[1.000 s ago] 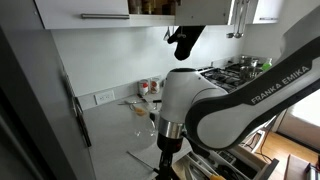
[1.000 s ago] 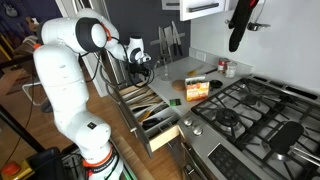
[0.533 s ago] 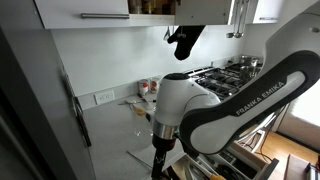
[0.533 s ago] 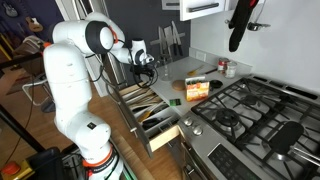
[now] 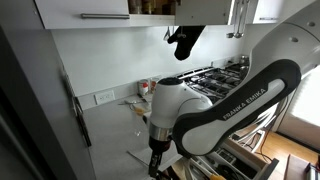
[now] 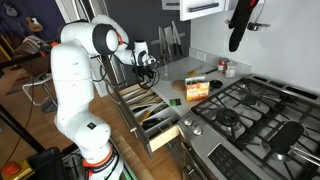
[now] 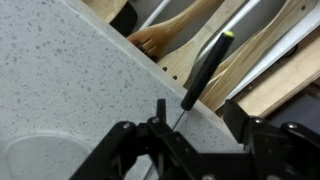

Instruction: Pick up the two black utensils on the left and put them on the glass jar

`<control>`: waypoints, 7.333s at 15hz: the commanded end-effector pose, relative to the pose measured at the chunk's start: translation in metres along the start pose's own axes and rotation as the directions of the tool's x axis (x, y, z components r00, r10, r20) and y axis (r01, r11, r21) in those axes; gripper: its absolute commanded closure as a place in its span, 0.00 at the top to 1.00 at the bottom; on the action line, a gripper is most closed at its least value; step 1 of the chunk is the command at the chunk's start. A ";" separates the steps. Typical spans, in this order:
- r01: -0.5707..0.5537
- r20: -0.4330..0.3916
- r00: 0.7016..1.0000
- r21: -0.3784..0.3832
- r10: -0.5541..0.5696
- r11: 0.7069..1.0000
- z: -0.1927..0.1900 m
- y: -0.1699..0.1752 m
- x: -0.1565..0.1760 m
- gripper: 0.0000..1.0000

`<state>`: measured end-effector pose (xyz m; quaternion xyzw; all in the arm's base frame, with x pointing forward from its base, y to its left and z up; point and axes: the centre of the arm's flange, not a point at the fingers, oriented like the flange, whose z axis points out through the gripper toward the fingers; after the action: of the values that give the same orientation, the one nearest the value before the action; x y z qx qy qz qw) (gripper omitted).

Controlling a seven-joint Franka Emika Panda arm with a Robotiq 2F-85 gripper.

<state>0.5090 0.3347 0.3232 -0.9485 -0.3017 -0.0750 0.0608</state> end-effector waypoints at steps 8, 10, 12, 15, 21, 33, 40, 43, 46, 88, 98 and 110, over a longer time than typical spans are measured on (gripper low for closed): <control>-0.045 0.041 0.998 -0.028 0.046 0.999 0.014 0.006 0.004 0.38; -0.053 0.045 0.998 -0.033 0.054 0.998 0.014 0.007 0.004 0.26; -0.060 0.043 0.997 -0.037 0.062 0.997 0.013 0.008 0.003 0.08; -0.068 0.043 0.997 -0.037 0.070 0.997 0.013 0.009 0.003 0.01; -0.061 0.029 0.998 -0.048 0.062 0.997 -0.026 -0.002 -0.008 0.04; 0.070 0.090 0.994 -0.127 -0.059 0.989 -0.166 -0.057 -0.057 0.04; 0.054 0.015 0.999 -0.152 -0.052 0.987 -0.198 -0.054 -0.048 0.14; 0.058 0.027 0.998 -0.182 -0.054 0.982 -0.200 -0.051 -0.047 0.04; 0.072 0.007 0.997 -0.243 -0.073 0.967 -0.224 -0.040 -0.043 0.04; 0.337 0.112 0.942 -0.325 -0.317 0.884 -0.186 0.068 0.068 0.04; 0.289 0.089 0.957 -0.320 -0.275 0.902 -0.182 0.071 0.069 0.04; 0.242 0.055 0.970 -0.321 -0.236 0.916 -0.175 0.075 0.071 0.04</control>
<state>0.5895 0.2872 0.5086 -0.8971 -0.4081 -0.1207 -0.1187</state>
